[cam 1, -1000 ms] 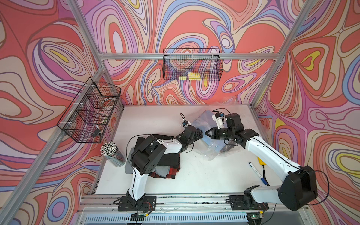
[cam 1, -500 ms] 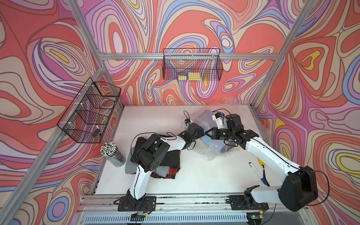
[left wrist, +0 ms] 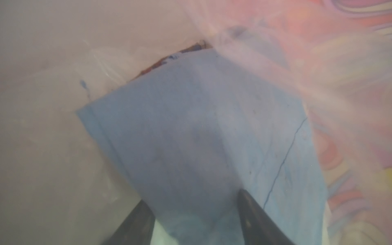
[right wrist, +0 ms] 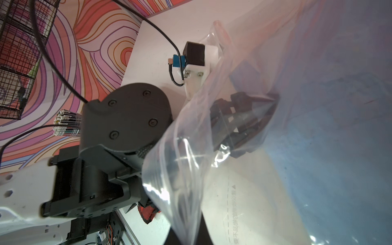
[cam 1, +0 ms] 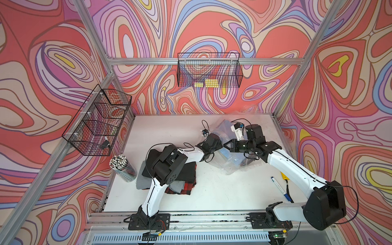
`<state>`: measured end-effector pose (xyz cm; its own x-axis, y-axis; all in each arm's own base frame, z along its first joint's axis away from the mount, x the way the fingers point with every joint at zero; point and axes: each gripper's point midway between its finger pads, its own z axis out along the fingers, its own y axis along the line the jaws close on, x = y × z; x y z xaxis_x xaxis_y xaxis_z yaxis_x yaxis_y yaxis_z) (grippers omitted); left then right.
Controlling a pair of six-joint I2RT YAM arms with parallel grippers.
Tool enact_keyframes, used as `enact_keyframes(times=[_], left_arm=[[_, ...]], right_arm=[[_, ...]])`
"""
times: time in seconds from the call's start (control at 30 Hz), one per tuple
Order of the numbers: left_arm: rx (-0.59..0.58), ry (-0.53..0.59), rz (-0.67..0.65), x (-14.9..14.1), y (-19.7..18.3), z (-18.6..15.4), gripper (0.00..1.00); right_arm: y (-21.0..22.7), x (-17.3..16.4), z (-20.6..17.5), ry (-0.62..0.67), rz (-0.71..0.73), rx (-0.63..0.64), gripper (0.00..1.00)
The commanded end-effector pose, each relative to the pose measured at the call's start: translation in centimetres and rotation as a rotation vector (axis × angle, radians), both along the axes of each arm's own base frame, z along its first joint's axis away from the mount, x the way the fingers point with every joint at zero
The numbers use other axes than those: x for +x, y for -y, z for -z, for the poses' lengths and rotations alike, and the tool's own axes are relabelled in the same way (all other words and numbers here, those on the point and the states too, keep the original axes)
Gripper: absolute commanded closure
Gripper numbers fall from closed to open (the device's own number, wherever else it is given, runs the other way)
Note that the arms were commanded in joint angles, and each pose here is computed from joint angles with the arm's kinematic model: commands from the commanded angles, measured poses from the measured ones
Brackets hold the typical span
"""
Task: Take the shirt out of the vacuum bag
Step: Take out the shirt from the vacuum bag.
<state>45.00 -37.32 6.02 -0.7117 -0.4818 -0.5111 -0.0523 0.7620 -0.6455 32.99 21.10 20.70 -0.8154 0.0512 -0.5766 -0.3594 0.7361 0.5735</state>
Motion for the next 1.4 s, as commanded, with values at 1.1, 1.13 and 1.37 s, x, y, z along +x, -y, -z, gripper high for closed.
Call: enact_keyframes(times=[1.1,1.13,1.37], left_arm=[[0.019,0.180,0.018,-2.1,-4.9,-8.9,1.00],[0.025,0.176,0.025,-2.2,-4.9,-8.7,1.00],[0.040,0.115,0.081,-2.6,-3.9,-7.0,0.93]], right_arm=[[0.2,0.5,-1.7,0.060,0.004,-0.027,1.00],[0.2,0.6,-1.6,0.056,0.003,-0.029,1.00],[0.0,0.5,-1.2,0.045,-0.004,-0.023,1.00]])
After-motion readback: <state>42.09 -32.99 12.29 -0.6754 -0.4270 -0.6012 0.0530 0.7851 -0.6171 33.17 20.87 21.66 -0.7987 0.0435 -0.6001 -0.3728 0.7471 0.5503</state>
